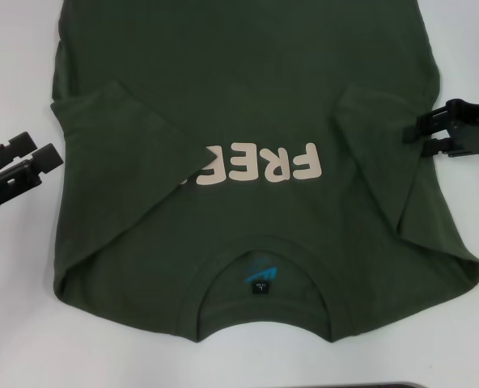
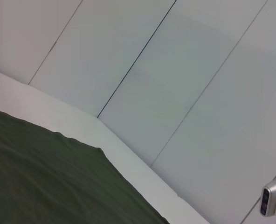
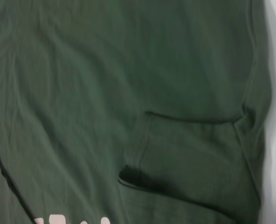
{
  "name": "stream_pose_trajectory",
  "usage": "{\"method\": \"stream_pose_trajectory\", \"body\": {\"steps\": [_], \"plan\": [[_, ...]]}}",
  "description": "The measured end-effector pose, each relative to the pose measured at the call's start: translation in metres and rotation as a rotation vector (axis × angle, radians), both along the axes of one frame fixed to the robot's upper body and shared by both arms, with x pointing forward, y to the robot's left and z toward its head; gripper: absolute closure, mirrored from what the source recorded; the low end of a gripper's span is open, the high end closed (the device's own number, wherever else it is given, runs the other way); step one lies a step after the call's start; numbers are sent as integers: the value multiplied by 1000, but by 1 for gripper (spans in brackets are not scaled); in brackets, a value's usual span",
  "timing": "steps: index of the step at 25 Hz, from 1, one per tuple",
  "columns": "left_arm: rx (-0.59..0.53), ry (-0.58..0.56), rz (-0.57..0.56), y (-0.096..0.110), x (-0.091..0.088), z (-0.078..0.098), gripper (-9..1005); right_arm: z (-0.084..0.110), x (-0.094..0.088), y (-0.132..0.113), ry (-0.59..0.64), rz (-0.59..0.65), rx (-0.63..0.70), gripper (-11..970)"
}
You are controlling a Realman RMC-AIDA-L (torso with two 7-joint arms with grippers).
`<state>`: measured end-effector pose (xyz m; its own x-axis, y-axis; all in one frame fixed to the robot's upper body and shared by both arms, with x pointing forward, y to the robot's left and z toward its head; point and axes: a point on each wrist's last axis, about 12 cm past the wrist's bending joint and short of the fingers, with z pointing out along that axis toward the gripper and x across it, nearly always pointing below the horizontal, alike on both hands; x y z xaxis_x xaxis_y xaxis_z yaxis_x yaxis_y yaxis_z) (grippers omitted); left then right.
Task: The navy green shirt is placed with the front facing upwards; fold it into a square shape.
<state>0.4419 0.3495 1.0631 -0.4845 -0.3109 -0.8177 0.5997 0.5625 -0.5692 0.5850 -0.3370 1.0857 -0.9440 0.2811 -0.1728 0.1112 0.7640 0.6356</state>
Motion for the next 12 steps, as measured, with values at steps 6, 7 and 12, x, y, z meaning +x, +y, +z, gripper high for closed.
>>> {"method": "stream_pose_trajectory", "body": {"steps": [6, 7, 12], "plan": [[0, 0, 0, 0, 0, 0, 77, -2, 1, 6, 2, 12, 4, 483], [0, 0, 0, 0, 0, 0, 77, -2, 1, 8, 2, 14, 10, 483], [0, -1, -1, 0, 0, 0, 77, 8, 4, 29, -45, 61, 138, 484]]}}
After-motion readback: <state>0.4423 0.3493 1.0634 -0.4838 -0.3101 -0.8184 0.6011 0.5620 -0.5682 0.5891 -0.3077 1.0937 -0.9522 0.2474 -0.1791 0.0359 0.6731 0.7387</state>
